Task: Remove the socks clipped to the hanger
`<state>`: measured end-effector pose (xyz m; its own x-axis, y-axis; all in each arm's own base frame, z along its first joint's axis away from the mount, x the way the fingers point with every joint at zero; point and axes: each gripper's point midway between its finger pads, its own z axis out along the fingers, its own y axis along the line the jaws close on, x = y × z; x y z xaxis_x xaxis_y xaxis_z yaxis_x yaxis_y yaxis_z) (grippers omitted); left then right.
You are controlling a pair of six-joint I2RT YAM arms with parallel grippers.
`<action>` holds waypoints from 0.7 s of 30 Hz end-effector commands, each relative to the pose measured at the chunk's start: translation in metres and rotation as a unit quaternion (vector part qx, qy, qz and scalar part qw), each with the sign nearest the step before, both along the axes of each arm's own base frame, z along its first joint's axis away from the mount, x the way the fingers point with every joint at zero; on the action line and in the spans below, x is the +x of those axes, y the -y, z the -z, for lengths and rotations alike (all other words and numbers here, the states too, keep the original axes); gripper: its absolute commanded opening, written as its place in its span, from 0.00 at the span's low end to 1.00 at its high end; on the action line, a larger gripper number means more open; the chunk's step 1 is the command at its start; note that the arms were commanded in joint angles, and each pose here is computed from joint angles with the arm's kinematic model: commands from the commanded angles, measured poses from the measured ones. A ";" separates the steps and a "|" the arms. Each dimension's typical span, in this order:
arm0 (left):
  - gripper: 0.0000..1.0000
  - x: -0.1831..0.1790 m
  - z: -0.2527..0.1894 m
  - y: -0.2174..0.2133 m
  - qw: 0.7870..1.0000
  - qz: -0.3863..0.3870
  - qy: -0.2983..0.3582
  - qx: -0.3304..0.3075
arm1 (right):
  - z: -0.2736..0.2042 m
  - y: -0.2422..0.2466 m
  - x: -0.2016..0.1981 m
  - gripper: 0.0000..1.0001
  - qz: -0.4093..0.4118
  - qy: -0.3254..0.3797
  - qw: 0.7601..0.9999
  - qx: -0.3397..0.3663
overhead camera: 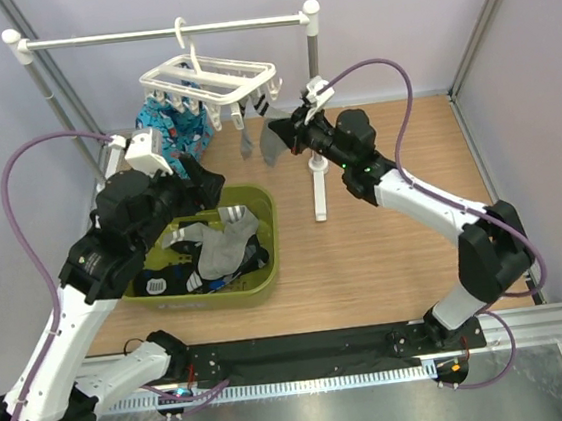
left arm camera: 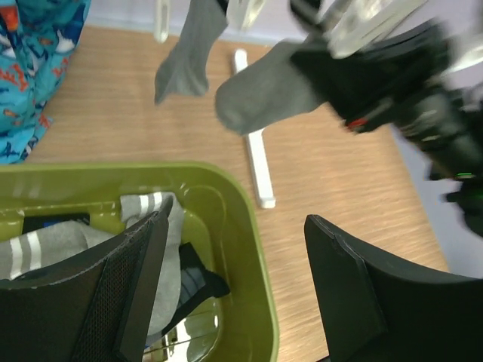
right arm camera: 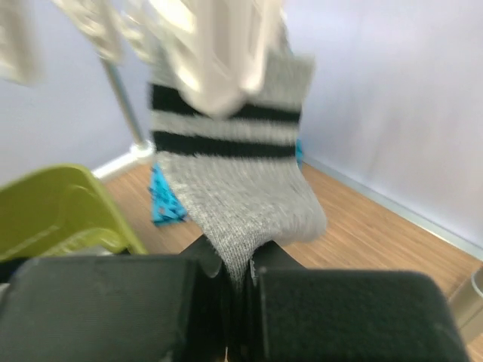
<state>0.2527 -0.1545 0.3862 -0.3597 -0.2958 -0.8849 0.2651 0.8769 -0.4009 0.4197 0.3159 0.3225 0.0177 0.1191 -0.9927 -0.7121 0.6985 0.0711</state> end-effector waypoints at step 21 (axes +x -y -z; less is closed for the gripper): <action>0.78 -0.008 0.045 0.002 1.000 0.028 0.007 -0.012 | -0.075 -0.119 -0.121 0.01 -0.164 -0.060 0.982 0.070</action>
